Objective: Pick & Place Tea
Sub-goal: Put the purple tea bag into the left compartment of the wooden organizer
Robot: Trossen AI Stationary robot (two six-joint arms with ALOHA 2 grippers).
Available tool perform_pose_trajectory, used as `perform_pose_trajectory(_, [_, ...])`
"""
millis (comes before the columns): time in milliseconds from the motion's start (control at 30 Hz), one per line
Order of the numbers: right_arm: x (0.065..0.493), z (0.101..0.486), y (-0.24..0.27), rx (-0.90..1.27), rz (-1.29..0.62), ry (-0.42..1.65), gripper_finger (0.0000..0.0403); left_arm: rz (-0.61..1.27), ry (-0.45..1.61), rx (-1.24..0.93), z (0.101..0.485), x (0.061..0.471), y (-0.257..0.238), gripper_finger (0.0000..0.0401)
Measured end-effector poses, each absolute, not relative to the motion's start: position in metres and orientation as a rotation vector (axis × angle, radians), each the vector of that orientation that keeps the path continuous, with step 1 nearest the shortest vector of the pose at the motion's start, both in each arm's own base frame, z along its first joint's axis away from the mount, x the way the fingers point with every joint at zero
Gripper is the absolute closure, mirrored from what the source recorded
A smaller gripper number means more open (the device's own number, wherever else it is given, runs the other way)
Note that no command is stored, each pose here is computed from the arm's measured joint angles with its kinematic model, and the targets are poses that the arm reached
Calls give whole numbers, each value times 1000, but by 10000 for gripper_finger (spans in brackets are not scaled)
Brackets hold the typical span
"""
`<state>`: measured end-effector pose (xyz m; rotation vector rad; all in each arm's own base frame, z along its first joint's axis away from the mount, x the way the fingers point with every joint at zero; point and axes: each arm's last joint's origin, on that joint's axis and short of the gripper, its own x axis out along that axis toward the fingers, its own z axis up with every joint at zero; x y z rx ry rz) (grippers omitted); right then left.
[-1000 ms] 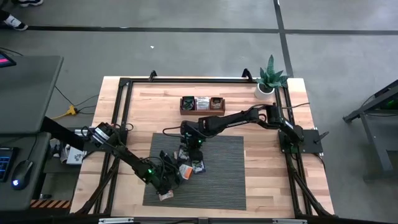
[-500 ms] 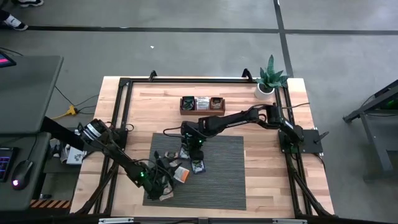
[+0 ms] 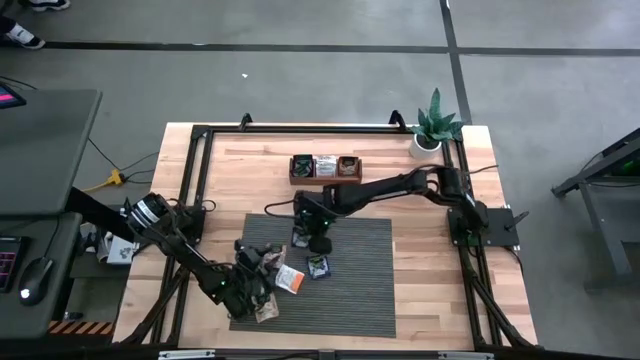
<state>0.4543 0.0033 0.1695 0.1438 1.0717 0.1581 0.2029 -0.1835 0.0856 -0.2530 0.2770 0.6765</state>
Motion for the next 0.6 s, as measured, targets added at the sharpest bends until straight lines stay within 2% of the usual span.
perform_pose_trajectory(333, [438,211,-5,-119,7,1047,403,697,273,-288,85,200,-181,250])
perform_pose_trajectory(600, [434,218,-14,-253,-66,1078,403,696,279,-291,85,200,-181,250])
